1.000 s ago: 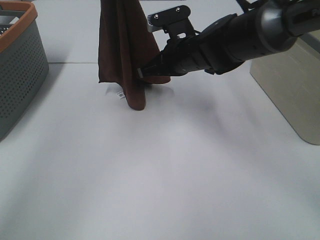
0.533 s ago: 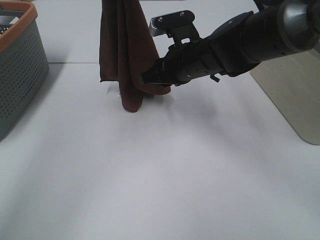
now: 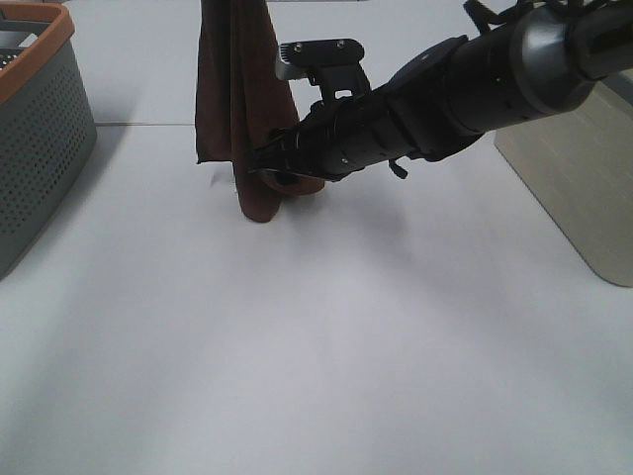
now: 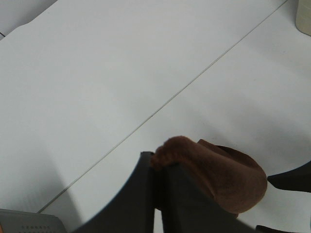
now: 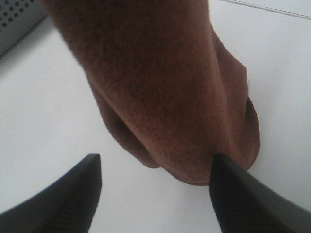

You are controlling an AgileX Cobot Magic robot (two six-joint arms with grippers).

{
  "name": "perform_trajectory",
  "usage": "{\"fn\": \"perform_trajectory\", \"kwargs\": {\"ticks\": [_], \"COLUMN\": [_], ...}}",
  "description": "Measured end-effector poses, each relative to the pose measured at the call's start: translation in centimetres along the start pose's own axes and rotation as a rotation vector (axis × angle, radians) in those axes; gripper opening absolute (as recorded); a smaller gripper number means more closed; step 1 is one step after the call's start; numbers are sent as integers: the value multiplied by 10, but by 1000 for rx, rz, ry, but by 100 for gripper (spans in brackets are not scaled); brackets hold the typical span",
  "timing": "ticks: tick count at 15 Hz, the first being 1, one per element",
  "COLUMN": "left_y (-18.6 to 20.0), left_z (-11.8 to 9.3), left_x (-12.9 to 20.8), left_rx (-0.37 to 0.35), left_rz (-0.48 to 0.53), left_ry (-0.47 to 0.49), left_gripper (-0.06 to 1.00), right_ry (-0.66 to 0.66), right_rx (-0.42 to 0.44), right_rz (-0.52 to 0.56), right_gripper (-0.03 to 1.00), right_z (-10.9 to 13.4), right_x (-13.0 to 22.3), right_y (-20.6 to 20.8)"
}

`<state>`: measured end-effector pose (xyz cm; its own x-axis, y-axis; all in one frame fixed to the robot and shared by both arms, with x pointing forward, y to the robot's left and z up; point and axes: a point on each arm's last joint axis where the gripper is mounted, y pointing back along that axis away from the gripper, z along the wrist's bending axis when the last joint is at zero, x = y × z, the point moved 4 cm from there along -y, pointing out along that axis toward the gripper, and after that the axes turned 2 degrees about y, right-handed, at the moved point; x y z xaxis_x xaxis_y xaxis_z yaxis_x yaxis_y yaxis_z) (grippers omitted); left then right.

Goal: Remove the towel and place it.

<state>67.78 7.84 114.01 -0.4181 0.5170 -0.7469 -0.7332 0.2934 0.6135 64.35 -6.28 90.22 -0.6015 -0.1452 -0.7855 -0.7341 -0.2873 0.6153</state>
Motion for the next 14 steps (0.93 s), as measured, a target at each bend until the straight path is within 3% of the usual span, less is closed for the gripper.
{"fn": "perform_trajectory", "kwargs": {"ticks": [7, 9, 12, 14], "left_y": [0, 0, 0, 0], "left_z": [-2, -2, -1, 2], "left_x": [0, 0, 2, 5], "left_rx": [12, 12, 8, -13], "left_rz": [1, 1, 14, 38], "left_ry": [9, 4, -15, -38], "left_gripper": [2, 2, 2, 2], "right_ry": [-139, -138, -74, -2], "right_rx": [6, 4, -12, -13], "right_rz": [-39, -37, -36, -48], "right_gripper": [54, 42, 1, 0], "right_z": [7, 7, 9, 8], "right_x": [-11, -11, -13, -19], "right_y": [-39, -40, -37, -19]}}
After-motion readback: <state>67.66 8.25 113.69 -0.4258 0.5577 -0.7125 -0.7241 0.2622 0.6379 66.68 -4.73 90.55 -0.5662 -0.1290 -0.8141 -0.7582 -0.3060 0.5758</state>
